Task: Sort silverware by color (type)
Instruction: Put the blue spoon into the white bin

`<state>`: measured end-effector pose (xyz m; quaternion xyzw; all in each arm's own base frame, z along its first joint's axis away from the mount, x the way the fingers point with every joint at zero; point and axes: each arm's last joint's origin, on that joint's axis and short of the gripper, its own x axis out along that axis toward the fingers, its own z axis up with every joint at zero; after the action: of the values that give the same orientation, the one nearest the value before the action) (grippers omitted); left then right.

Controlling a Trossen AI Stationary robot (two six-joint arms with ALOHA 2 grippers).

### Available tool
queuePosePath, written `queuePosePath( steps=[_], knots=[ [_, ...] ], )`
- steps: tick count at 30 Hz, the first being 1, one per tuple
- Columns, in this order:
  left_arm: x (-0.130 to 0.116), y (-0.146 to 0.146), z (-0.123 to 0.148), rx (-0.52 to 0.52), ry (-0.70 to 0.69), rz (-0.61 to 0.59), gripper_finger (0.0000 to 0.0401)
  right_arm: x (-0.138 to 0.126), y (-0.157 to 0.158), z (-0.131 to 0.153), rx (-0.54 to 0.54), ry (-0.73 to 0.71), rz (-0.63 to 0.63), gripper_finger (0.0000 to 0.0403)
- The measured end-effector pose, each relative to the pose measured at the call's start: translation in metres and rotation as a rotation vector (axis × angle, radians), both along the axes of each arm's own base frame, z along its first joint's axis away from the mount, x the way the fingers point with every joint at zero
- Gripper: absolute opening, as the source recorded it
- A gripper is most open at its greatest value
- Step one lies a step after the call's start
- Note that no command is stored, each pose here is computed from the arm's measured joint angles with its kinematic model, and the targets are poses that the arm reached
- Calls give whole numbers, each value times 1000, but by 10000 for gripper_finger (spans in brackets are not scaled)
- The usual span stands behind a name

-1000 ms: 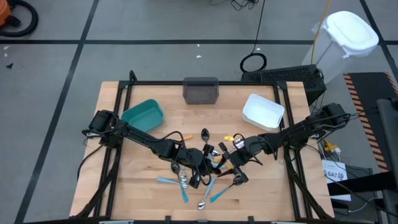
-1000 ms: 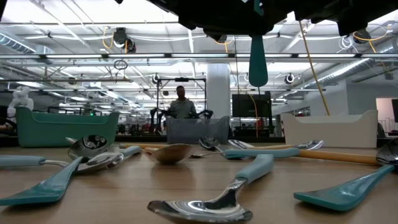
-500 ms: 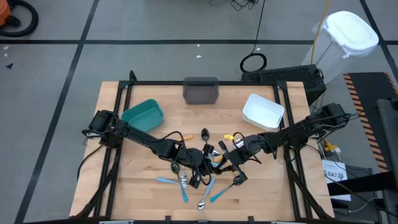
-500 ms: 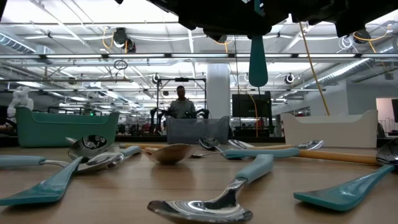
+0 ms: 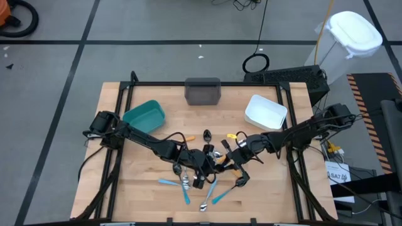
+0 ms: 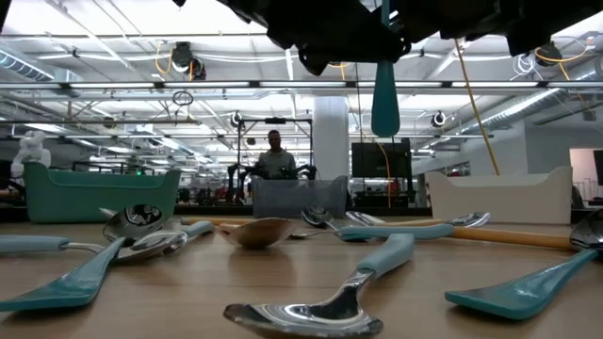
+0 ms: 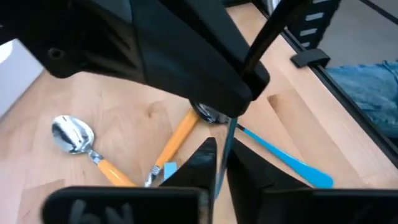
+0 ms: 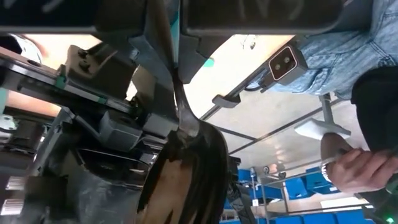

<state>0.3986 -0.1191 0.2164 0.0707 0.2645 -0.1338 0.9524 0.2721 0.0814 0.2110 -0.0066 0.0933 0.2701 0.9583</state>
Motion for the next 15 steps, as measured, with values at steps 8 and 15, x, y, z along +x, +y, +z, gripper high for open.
queuePosePath(
  steps=[8,15],
  knots=[
    [1,4,1,74,-33,141,110,-13,-5,13,-22,35,-74,1],
    [1,7,1,109,-36,208,120,-25,-10,22,-13,83,-164,0]
  ],
)
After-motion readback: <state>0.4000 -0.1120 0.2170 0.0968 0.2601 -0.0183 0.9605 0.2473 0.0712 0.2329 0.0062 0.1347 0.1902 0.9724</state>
